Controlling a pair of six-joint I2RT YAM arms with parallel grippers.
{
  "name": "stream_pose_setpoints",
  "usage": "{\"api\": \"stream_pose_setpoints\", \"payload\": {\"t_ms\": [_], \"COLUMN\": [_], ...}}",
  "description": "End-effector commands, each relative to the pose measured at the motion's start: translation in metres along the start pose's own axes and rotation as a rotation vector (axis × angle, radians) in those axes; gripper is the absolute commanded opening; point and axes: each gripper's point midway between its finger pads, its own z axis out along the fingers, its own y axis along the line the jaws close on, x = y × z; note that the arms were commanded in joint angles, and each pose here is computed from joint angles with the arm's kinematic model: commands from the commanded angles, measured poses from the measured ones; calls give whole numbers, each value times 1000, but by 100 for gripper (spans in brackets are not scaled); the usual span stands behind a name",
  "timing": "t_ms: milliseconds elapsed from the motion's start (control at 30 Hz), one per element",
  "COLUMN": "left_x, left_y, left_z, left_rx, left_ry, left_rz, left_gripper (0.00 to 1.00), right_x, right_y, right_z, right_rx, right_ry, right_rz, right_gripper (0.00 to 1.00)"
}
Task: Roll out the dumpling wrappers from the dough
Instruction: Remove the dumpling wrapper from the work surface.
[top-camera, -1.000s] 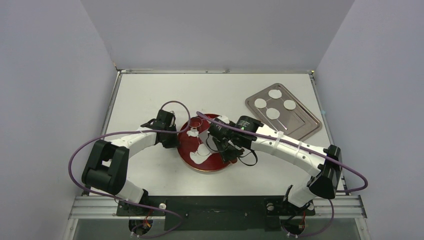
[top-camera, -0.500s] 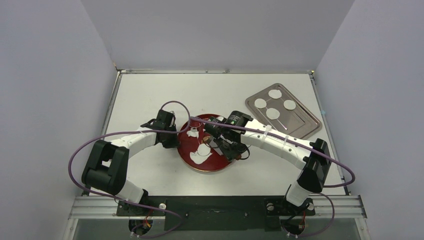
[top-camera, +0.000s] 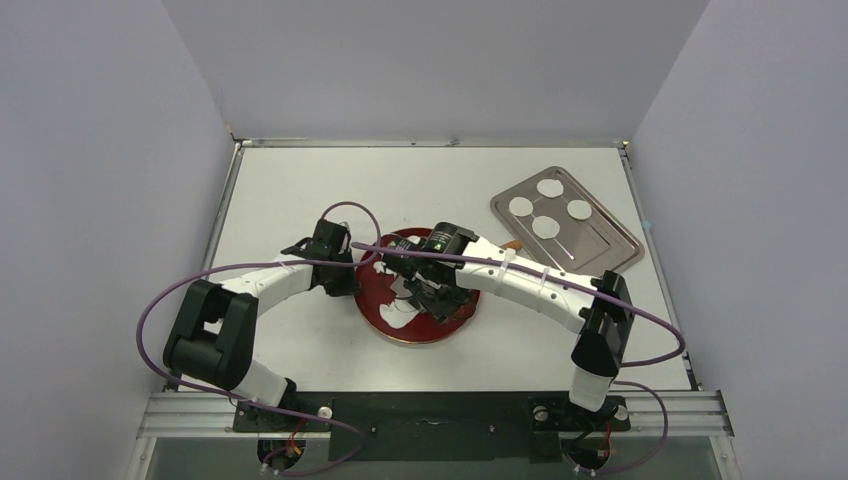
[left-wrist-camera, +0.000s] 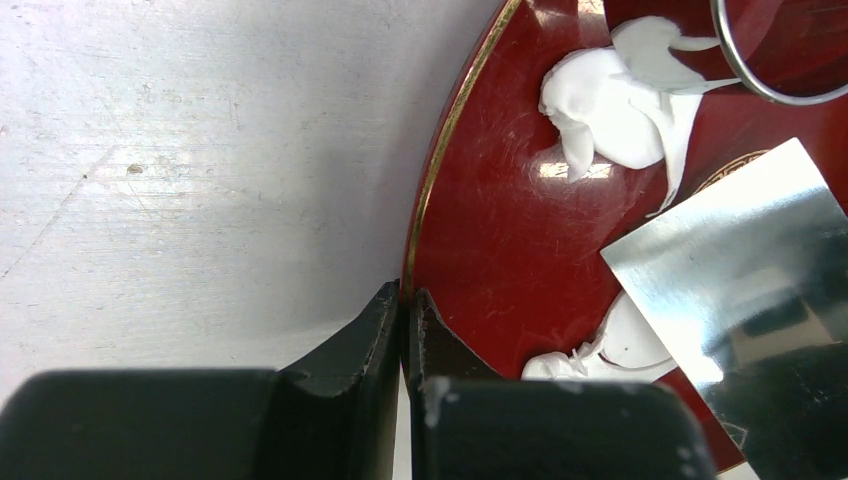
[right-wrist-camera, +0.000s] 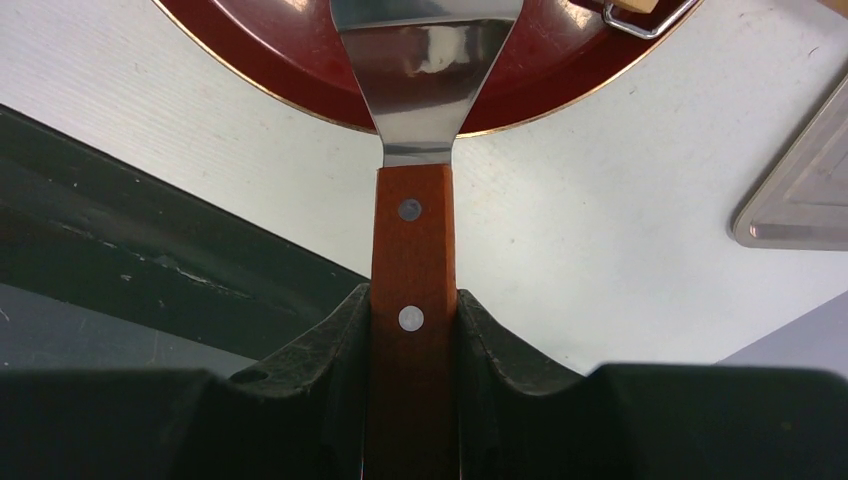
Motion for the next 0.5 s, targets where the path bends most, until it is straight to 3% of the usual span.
{"api": "stream_pose_setpoints", "payload": {"t_ms": [0,467], "left_x": [-6,-6], "left_y": [-3,-2], "left_z": [-7,-7], "left_rx": [22,21], "left_ry": [-30,-29], "left_rz": [26,25], "left_gripper": [0,0], "right_x": [-16,-52], "right_y": [5,23], "right_z": [-13,-19], "right_rx": [-13,-52], "right_ry": [-69,-149], "right_rz": [-18,6], "right_gripper": [0,0]}}
